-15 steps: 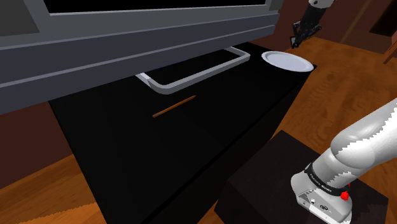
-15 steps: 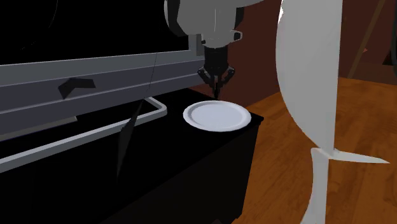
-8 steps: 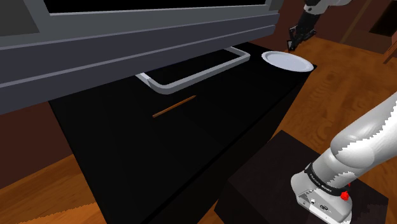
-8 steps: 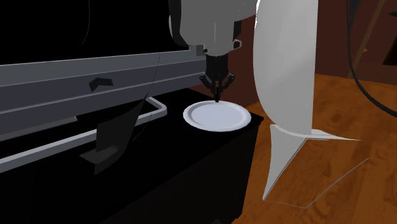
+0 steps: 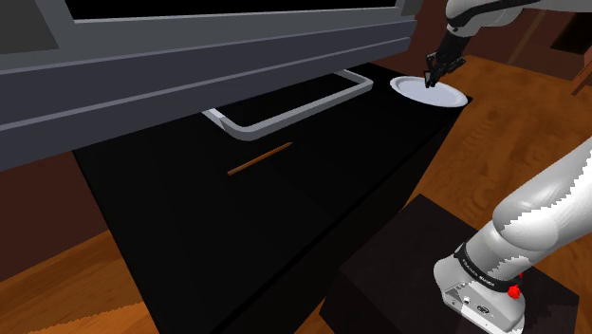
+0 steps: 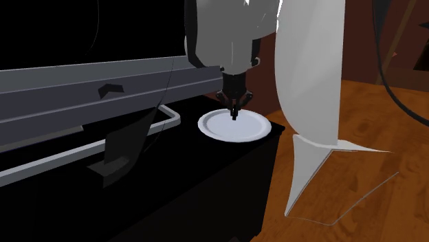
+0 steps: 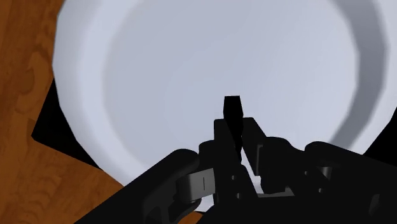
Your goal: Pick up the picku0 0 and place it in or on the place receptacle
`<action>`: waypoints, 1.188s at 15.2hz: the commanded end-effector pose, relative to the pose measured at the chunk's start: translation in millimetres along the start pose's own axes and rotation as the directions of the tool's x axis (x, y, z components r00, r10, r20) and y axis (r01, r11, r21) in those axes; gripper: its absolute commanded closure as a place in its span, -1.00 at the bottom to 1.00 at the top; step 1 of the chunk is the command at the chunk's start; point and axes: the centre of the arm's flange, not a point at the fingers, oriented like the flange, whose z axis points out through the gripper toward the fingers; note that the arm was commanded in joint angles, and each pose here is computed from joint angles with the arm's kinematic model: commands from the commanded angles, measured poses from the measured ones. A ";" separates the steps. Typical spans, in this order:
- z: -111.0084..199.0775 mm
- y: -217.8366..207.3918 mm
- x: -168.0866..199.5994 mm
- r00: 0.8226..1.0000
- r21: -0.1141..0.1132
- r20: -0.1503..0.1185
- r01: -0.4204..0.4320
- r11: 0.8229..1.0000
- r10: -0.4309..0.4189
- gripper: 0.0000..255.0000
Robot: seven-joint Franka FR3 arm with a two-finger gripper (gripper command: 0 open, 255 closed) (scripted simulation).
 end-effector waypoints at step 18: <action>-47.3 -0.7 0.7 1.000 0.000 -0.001 0.000 1.000 0.000 -1.00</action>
